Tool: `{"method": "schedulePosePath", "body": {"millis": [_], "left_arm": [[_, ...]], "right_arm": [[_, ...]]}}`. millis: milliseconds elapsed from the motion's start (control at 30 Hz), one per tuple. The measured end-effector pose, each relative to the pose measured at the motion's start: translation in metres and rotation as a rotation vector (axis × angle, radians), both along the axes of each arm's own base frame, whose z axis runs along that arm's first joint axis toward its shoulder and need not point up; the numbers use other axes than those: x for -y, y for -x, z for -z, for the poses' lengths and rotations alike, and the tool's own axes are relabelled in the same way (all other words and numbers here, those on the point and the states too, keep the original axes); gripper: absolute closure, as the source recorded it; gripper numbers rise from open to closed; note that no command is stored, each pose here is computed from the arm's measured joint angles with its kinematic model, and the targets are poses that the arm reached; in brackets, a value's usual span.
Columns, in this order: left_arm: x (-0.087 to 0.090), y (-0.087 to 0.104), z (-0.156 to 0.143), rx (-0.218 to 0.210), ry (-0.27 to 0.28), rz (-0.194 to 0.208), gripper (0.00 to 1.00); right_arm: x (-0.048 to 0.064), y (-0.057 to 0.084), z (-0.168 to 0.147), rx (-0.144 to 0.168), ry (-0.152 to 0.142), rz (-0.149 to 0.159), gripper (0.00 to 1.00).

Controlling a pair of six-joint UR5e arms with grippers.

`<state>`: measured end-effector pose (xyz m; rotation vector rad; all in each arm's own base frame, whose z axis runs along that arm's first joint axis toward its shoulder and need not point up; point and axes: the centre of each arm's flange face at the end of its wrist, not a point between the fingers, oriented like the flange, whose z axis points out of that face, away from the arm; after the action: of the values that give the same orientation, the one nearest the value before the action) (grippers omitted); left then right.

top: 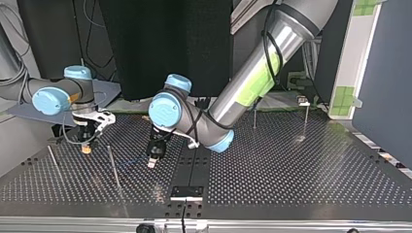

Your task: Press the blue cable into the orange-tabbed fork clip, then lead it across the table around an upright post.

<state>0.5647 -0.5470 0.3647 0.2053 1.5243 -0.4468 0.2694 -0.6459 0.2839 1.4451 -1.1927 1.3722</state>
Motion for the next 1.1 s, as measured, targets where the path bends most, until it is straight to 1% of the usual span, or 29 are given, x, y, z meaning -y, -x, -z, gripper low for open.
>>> {"method": "schedulePosePath", "body": {"millis": [167, 233, 267, 300, 333, 367, 467, 633, 767, 933, 1100], "left_arm": [[-0.002, 0.000, 0.002, -0.007, -0.006, -0.026, 0.21], [-0.002, 0.001, 0.002, -0.009, -0.008, -0.029, 0.21], [-0.003, 0.001, 0.002, -0.009, -0.009, -0.031, 0.18], [-0.003, 0.001, 0.002, -0.008, -0.009, -0.030, 0.12], [-0.002, 0.001, 0.002, -0.008, -0.009, -0.029, 0.12], [-0.002, 0.001, 0.003, -0.008, -0.008, -0.026, 0.01], [-0.002, 0.001, 0.003, -0.010, 0.003, -0.022, 0.01], [-0.003, 0.000, 0.003, -0.019, 0.025, -0.028, 0.01], [-0.002, -0.003, 0.015, -0.042, 0.038, -0.031, 0.01], [0.003, -0.008, 0.039, -0.070, 0.032, -0.028, 0.01], [0.004, -0.009, 0.044, -0.075, 0.033, -0.027, 0.01]], "right_arm": [[-0.003, -0.001, 0.021, 0.001, -0.005, -0.004, 1.00], [-0.004, 0.000, 0.029, 0.003, -0.004, -0.002, 1.00], [-0.005, 0.001, 0.033, 0.004, -0.004, -0.002, 1.00], [-0.006, 0.001, 0.038, 0.005, -0.006, -0.001, 1.00], [-0.007, 0.002, 0.042, 0.005, -0.006, -0.001, 1.00], [-0.008, 0.002, 0.047, 0.005, -0.008, 0.000, 1.00], [-0.008, 0.004, 0.064, 0.001, -0.013, 0.001, 1.00], [-0.009, 0.010, 0.100, -0.012, -0.041, 0.011, 1.00], [-0.006, 0.018, 0.124, -0.014, -0.054, 0.023, 1.00], [-0.001, 0.029, 0.151, -0.015, -0.078, 0.044, 1.00], [0.002, 0.042, 0.176, -0.017, -0.108, 0.075, 1.00]]}}
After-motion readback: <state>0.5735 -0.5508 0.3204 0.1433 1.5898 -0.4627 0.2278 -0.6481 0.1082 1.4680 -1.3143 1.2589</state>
